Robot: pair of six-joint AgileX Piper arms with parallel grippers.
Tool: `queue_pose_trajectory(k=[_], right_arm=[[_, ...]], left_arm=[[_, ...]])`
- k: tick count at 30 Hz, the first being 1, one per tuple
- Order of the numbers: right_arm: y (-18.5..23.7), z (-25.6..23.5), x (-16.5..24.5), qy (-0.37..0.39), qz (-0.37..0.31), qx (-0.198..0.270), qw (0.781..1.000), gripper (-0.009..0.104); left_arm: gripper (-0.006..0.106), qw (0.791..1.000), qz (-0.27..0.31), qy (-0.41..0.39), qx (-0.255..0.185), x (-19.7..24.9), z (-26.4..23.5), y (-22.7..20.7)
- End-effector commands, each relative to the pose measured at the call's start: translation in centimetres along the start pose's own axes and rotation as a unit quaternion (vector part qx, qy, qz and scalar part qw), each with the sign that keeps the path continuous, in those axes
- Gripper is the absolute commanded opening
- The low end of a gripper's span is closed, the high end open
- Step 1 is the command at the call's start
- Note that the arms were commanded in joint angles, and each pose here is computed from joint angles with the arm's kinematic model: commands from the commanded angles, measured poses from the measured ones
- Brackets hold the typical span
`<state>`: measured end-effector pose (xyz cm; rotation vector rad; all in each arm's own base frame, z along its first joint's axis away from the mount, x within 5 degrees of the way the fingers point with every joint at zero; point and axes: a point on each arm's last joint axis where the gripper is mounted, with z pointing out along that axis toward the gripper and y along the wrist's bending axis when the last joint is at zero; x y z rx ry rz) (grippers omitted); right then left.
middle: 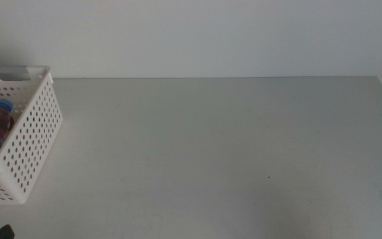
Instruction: Use arms to grab the bottles and put them into the dustbin to the left of the table.
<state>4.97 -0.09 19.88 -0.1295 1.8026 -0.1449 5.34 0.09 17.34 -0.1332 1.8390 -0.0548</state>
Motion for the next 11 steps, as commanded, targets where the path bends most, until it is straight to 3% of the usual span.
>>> queue_pose_trajectory(k=[1, 6, 11], right_arm=[[-0.2, -0.2, -0.5, -0.044, -0.007, 0.014, 0.999, 0.068], [0.1, 0.4, 0.9, -0.021, -0.006, 0.009, 1.0, 0.068], [0.2, 0.7, 1.8, -0.006, -0.006, 0.006, 1.0, 0.068]], left_arm=[[0.093, 0.999, 0.001, -0.042, 0.001, -0.5, -0.2, 0.0], [0.093, 0.998, 0.043, -0.043, -0.013, -0.5, -0.2, 0.2], [0.093, 0.998, 0.046, -0.045, -0.014, -0.6, -0.2, 0.2]])
